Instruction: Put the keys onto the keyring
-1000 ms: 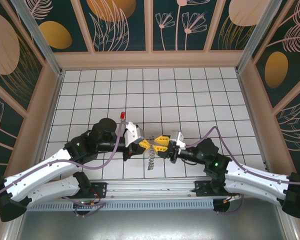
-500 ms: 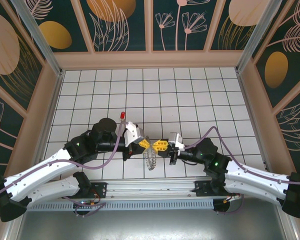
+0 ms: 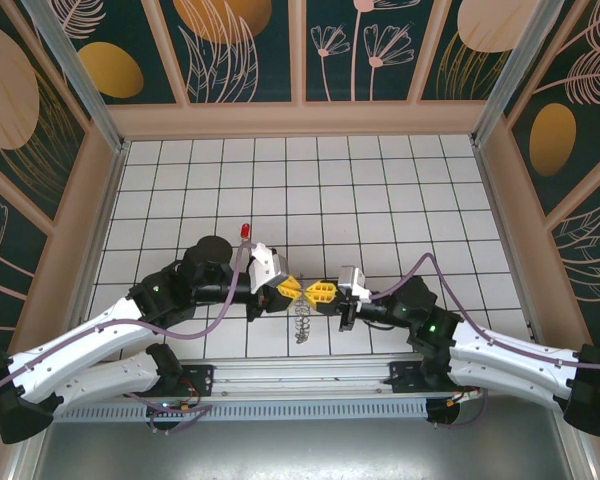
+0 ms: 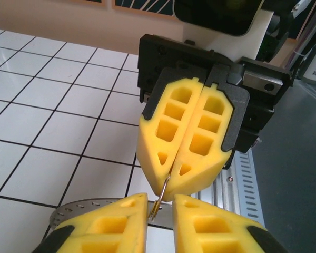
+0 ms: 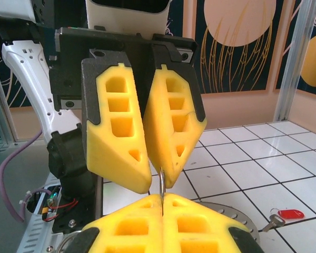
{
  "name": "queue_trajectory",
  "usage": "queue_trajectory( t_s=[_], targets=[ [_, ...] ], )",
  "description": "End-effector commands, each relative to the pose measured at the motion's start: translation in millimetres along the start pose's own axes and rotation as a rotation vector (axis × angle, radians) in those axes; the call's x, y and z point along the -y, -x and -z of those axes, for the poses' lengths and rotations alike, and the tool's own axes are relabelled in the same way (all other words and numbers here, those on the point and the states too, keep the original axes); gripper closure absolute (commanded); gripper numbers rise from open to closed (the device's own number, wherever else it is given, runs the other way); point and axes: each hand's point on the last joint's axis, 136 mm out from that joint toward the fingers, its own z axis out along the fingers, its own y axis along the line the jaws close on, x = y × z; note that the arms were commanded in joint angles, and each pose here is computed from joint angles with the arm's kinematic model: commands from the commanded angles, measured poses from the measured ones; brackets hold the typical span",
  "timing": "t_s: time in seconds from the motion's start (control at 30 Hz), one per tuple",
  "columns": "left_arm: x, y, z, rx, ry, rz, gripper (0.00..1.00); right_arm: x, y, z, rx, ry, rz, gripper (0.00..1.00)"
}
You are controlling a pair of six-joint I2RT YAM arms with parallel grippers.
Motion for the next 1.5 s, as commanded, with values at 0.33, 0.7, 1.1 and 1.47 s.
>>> queue_trajectory(
  t_s=[0.33,0.7,1.1,1.47],
  targets=[
    [12,14,4,0.061,-0.054,-0.032,0.86,-15,36,14,0.175,0.069,0.035,1.00],
    [18,18,3,0.073,-0.095,-0.038,0.87,-16,40,14,0.197,0.082,0.028,1.00],
    [22,20,-1,0.088,-0.131,-0.036,0.95,-11,41,11,0.187,0.078,0.020,1.00],
    [23,23,-3,0.109,-0.146,-0.033,0.91,-10,39,10,0.175,0.081,0.014,1.00]
  ],
)
